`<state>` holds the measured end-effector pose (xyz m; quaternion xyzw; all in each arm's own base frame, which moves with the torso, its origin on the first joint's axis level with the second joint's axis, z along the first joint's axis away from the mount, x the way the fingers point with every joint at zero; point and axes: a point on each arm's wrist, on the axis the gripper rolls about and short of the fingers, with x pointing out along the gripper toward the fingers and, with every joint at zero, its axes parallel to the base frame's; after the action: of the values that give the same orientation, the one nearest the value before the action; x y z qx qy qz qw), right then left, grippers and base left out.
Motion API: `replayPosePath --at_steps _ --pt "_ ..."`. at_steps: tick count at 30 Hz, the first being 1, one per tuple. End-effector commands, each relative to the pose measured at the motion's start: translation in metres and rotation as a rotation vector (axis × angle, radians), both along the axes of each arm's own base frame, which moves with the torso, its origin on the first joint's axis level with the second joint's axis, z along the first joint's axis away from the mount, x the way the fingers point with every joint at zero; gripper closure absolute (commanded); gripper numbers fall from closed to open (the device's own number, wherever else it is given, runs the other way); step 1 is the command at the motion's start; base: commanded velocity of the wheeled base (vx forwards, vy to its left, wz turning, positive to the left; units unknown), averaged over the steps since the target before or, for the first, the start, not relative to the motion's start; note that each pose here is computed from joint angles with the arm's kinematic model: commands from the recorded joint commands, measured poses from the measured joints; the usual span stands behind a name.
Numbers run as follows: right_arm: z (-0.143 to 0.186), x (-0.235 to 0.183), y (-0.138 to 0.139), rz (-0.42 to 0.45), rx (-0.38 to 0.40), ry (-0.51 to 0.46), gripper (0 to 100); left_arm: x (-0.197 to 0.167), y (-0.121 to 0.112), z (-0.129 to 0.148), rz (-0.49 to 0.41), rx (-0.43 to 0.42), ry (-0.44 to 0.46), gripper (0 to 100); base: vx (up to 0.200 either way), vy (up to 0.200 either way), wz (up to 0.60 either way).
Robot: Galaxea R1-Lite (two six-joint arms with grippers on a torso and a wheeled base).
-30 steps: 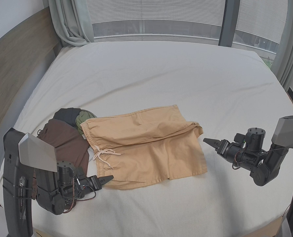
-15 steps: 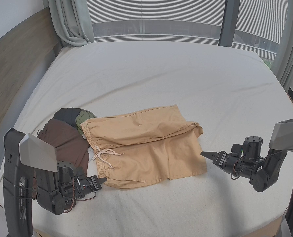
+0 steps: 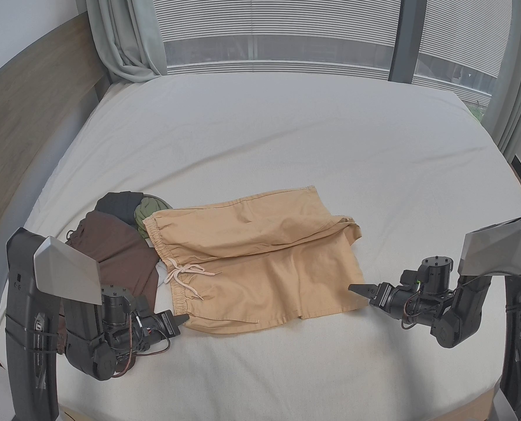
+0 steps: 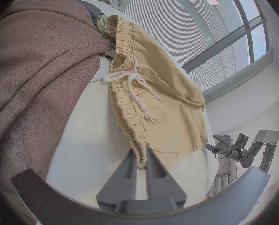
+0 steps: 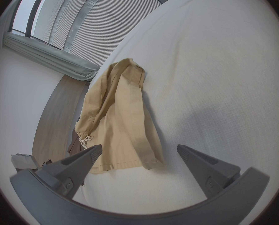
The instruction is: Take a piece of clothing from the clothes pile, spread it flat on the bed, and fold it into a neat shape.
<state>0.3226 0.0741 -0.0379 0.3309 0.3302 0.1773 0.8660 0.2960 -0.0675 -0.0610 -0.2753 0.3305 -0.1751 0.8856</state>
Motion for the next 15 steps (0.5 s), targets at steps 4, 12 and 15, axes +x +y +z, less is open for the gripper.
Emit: replayPosePath --at_steps 4,12,15 --pt "-0.0153 0.0 0.0012 0.002 -0.003 0.012 0 -0.0001 -0.0001 -0.0004 0.0 0.0 0.001 100 0.0 0.0 0.0" --pt "-0.016 -0.0024 0.0017 0.005 -0.005 0.02 100 0.0003 -0.0001 -0.0003 0.0 0.0 -0.001 100 0.0 0.0 0.0" --pt "-0.0156 -0.0016 0.0019 0.005 -0.005 0.015 100 0.0004 0.0003 -0.0003 0.001 0.0 -0.001 100 0.0 0.0 0.0"
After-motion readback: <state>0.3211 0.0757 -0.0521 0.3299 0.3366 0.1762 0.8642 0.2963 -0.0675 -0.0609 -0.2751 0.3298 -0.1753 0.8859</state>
